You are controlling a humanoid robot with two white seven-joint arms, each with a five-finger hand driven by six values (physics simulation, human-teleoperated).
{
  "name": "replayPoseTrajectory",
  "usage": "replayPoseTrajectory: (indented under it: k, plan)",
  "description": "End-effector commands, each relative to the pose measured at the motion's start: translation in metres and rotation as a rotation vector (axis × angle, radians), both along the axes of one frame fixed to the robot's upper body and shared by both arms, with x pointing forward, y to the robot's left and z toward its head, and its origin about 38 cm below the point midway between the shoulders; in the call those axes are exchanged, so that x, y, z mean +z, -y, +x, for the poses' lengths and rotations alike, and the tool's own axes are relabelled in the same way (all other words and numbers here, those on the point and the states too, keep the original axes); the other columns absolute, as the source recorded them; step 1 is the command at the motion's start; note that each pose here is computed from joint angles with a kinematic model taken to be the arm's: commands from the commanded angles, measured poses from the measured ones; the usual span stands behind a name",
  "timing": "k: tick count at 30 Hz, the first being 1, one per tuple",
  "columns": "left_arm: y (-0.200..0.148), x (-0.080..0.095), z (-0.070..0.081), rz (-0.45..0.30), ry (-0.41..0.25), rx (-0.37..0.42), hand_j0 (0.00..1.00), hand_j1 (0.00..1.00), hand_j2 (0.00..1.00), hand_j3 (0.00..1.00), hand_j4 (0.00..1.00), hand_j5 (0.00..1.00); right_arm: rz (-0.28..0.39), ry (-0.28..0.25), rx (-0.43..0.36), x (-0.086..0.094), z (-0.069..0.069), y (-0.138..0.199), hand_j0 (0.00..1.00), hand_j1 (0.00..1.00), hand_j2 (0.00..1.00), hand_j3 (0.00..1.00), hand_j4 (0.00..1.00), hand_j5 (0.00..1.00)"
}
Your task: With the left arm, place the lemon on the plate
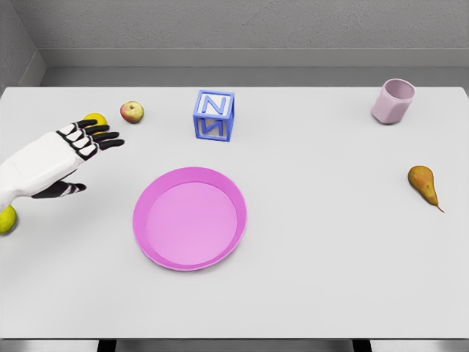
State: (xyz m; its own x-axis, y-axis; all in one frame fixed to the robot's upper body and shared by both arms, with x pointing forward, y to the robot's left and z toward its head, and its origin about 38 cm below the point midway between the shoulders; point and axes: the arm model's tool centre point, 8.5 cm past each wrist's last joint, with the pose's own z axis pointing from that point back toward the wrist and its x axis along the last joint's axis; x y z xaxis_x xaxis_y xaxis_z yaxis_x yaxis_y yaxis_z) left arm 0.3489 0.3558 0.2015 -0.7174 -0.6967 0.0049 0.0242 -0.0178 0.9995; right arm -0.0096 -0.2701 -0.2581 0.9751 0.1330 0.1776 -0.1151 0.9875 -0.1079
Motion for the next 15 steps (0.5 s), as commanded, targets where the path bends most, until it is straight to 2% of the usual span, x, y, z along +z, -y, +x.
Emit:
replayPoseTrajectory:
  k: [1,2,3,7,10,12,15]
  plan:
    - [-0.003,0.000,0.000,0.006,-0.002,0.006,1.00,1.00,1.00,1.00,1.00,1.00,0.000,-0.003,-0.001,0.000,-0.001,0.000,1.00,1.00,1.00,1.00,1.00,1.00]
    - [-0.012,0.006,0.000,0.045,-0.003,0.011,1.00,1.00,1.00,1.00,1.00,1.00,-0.001,-0.004,-0.005,0.000,-0.001,0.000,1.00,1.00,1.00,1.00,1.00,1.00]
    - [-0.012,0.007,0.000,0.048,-0.001,0.011,1.00,1.00,1.00,1.00,1.00,1.00,0.000,-0.012,-0.002,0.000,-0.005,0.000,1.00,1.00,1.00,1.00,1.00,1.00]
    - [-0.013,0.008,0.001,0.051,0.002,0.013,1.00,1.00,1.00,1.00,1.00,1.00,0.000,-0.011,0.000,0.000,-0.005,0.000,1.00,1.00,1.00,1.00,1.00,1.00]
    - [-0.022,0.018,0.002,0.100,0.009,0.016,1.00,1.00,1.00,1.00,1.00,1.00,0.000,-0.009,-0.003,0.000,-0.004,0.000,1.00,1.00,1.00,1.00,1.00,1.00]
    - [-0.025,0.034,0.009,0.150,0.059,0.019,1.00,1.00,1.00,1.00,1.00,1.00,0.000,-0.011,-0.004,0.000,-0.005,0.000,1.00,1.00,1.00,1.00,1.00,1.00]
    - [-0.038,0.039,0.017,0.177,0.068,0.053,1.00,1.00,1.00,1.00,1.00,1.00,0.000,-0.011,-0.004,0.000,-0.005,0.000,1.00,1.00,1.00,1.00,1.00,1.00]
